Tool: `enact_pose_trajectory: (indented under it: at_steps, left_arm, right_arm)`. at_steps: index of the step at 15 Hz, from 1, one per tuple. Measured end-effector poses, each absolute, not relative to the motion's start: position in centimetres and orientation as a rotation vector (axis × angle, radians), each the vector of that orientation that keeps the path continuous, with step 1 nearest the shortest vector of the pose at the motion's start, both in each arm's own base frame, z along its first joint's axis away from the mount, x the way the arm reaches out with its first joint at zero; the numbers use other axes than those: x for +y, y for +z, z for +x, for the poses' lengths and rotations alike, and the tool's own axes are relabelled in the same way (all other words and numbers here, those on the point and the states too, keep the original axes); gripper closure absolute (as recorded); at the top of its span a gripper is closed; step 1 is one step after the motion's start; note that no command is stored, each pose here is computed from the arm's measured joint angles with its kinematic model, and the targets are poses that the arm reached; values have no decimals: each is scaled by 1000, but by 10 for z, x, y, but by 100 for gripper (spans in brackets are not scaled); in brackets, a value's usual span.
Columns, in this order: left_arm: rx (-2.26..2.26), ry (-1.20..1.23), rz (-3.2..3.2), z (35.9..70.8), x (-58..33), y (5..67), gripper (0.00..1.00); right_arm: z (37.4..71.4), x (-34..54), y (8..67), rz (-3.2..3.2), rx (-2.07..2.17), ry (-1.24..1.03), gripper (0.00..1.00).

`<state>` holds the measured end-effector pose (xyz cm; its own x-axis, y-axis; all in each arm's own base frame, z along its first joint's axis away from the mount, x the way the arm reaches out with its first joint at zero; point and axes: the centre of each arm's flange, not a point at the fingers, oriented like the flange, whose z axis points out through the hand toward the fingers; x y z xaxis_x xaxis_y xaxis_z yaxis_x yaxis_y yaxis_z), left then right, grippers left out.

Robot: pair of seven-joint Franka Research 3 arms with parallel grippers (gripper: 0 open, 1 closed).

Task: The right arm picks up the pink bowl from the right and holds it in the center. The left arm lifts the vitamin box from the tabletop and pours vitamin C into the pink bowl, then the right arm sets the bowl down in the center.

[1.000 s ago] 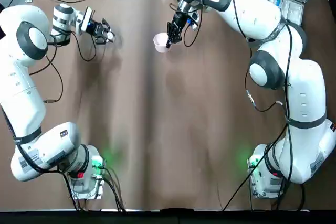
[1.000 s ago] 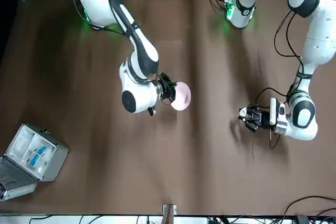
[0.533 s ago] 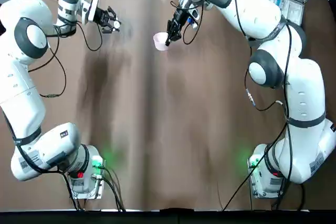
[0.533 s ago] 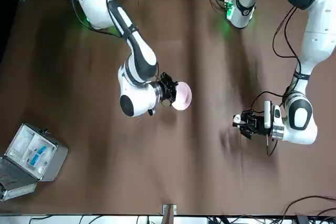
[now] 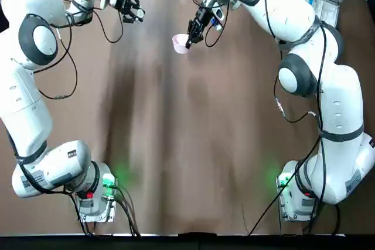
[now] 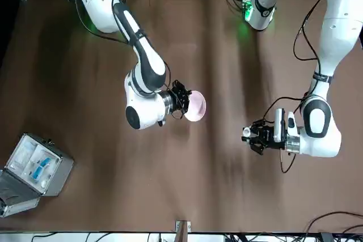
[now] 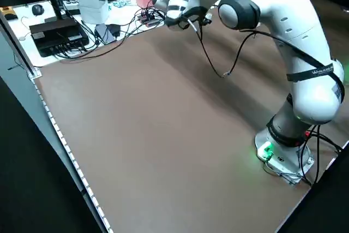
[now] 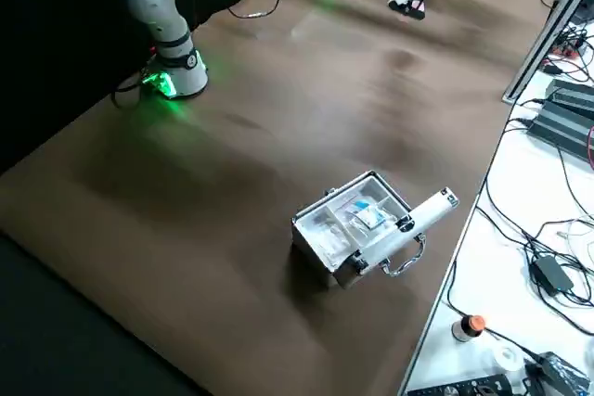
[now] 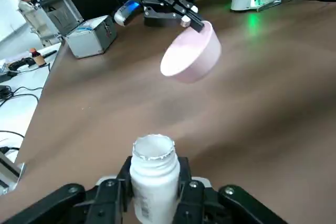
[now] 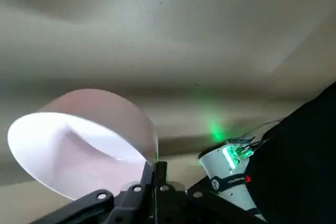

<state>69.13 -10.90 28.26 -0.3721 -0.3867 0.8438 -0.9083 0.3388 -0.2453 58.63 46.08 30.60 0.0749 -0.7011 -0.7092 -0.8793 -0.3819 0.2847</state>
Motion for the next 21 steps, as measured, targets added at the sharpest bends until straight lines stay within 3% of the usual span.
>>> enact_pose_trajectory:
  at_steps: [6, 21]
  left_arm:
    - [-2034, 953, 1131, 683, -203, 337, 64]
    - [-2436, 851, 960, 643, -332, 357, 64]
  right_arm:
    - [588, 458, 299, -2118, 1625, 1209, 98]
    - [592, 454, 295, -2106, 1632, 1213, 98]
